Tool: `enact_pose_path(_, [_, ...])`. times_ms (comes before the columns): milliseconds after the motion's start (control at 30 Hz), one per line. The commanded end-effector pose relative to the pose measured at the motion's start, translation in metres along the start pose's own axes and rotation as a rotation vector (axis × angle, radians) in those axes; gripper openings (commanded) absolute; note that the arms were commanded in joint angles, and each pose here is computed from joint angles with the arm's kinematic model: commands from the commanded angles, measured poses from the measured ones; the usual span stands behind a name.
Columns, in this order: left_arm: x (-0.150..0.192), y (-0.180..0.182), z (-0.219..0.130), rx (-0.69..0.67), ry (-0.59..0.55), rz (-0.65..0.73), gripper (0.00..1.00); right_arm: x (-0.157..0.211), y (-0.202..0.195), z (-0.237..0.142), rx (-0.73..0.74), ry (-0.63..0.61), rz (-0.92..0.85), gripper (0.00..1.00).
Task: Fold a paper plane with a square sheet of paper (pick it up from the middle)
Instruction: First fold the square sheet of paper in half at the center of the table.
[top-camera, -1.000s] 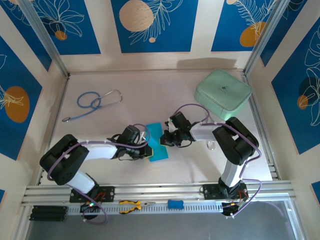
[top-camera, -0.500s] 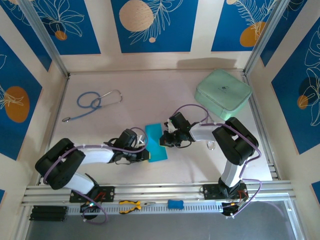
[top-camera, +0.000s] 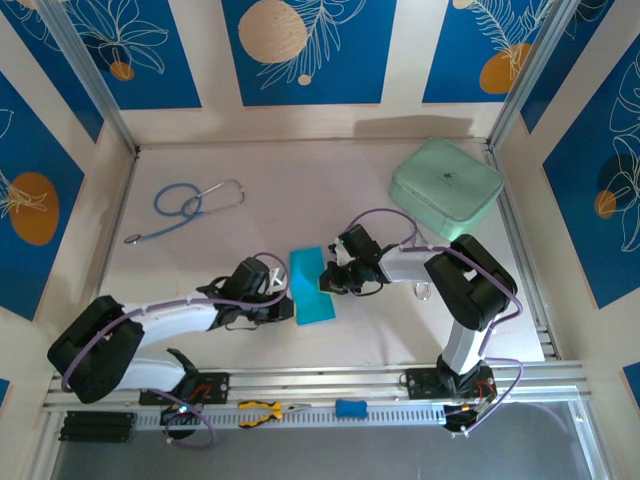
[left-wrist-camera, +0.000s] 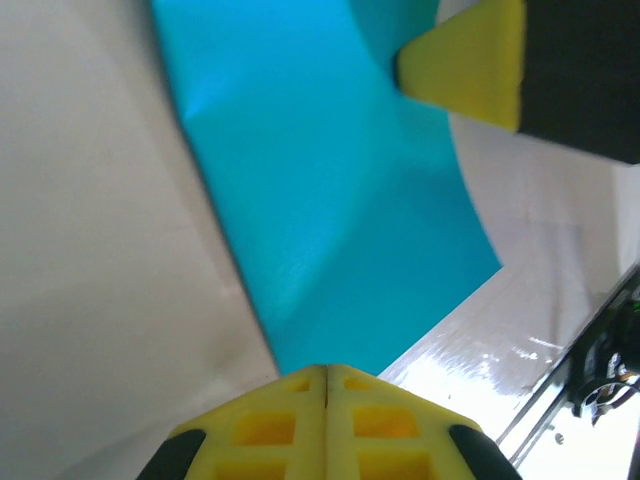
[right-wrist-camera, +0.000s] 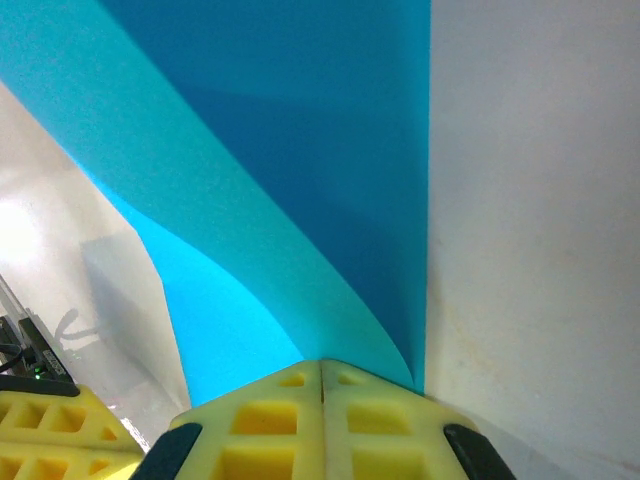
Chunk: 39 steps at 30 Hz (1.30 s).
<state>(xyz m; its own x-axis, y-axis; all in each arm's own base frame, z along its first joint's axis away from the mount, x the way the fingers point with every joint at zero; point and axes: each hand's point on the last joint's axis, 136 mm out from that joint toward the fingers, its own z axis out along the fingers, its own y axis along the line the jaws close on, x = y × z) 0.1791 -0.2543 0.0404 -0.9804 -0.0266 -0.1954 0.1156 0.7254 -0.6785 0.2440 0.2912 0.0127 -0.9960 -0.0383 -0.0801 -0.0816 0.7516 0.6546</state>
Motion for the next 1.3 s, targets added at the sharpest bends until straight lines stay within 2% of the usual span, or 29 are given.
enact_pose_path(0, [-0.02,-0.033,0.007,0.11,-0.028,-0.008,0.05,0.032,-0.048,0.005,0.169,0.082,0.098,0.0])
enact_pose_path(167, [-0.01,-0.026,0.023,0.138,0.024,-0.048,0.04,0.032,-0.048,0.004,0.17,0.082,0.098,0.0])
enact_pose_path(367, [0.025,0.005,0.025,0.104,0.102,-0.085,0.04,0.033,-0.049,0.003,0.176,0.081,0.097,0.0])
enact_pose_path(567, [0.054,0.034,0.015,-0.036,0.195,-0.021,0.05,0.032,-0.05,0.002,0.183,0.075,0.099,0.0])
enact_pose_path(767, [0.038,0.025,-0.001,-0.097,0.147,0.071,0.05,0.033,-0.052,0.003,0.184,0.078,0.102,0.0])
enact_pose_path(1000, [0.002,-0.012,-0.01,-0.022,0.008,0.091,0.06,0.034,-0.053,0.004,0.185,0.081,0.103,0.0])
enact_pose_path(1133, [-0.005,-0.034,0.008,0.096,0.024,0.052,0.05,0.035,-0.053,0.004,0.184,0.082,0.105,0.0])
enact_pose_path(1267, [0.0,-0.028,0.019,0.097,0.055,0.029,0.05,0.035,-0.053,0.004,0.183,0.085,0.105,0.0])
